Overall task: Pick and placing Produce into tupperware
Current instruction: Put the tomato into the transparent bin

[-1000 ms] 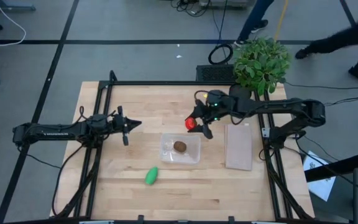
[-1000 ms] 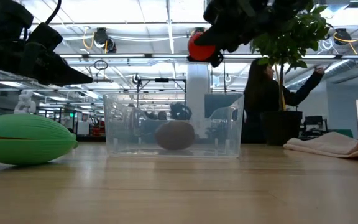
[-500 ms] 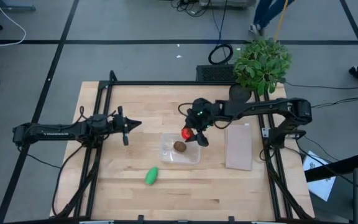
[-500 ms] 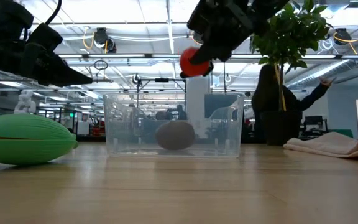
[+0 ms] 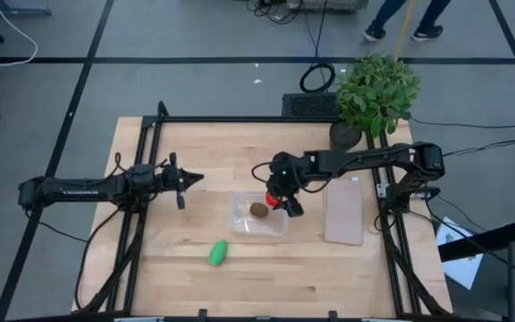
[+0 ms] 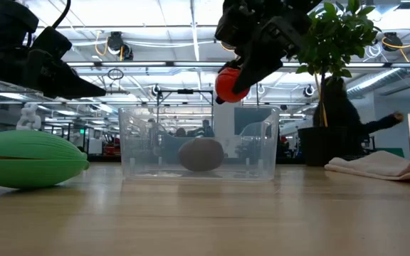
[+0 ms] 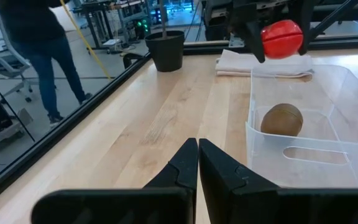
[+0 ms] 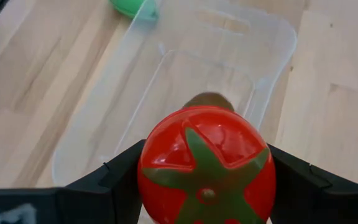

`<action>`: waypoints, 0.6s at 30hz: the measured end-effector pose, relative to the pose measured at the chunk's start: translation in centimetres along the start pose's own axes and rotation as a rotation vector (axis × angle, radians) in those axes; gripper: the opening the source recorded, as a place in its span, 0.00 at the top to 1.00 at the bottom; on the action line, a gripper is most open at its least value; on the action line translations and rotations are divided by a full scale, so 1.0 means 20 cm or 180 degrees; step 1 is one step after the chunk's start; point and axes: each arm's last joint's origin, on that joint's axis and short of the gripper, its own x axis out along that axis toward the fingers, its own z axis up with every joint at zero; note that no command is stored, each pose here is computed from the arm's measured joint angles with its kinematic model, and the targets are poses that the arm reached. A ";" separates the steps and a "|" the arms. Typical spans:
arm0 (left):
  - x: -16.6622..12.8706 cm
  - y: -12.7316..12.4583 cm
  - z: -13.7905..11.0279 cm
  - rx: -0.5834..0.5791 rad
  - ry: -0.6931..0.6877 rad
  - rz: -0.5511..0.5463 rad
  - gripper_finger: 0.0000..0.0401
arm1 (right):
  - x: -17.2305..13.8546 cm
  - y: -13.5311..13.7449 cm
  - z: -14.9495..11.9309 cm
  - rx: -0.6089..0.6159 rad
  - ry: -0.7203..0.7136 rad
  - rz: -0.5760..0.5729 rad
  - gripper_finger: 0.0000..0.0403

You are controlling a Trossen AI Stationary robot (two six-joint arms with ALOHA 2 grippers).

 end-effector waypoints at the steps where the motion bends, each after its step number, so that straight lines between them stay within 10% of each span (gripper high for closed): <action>1: 0.00 0.00 0.00 0.0001 0.0000 0.0000 0.95 | 0.00 0.00 -0.01 0.0008 0.0033 0.0010 0.40; 18: 0.00 0.00 0.00 0.0004 0.0020 -0.0001 0.95 | 0.03 0.02 -0.02 -0.0933 0.0182 -0.0009 0.40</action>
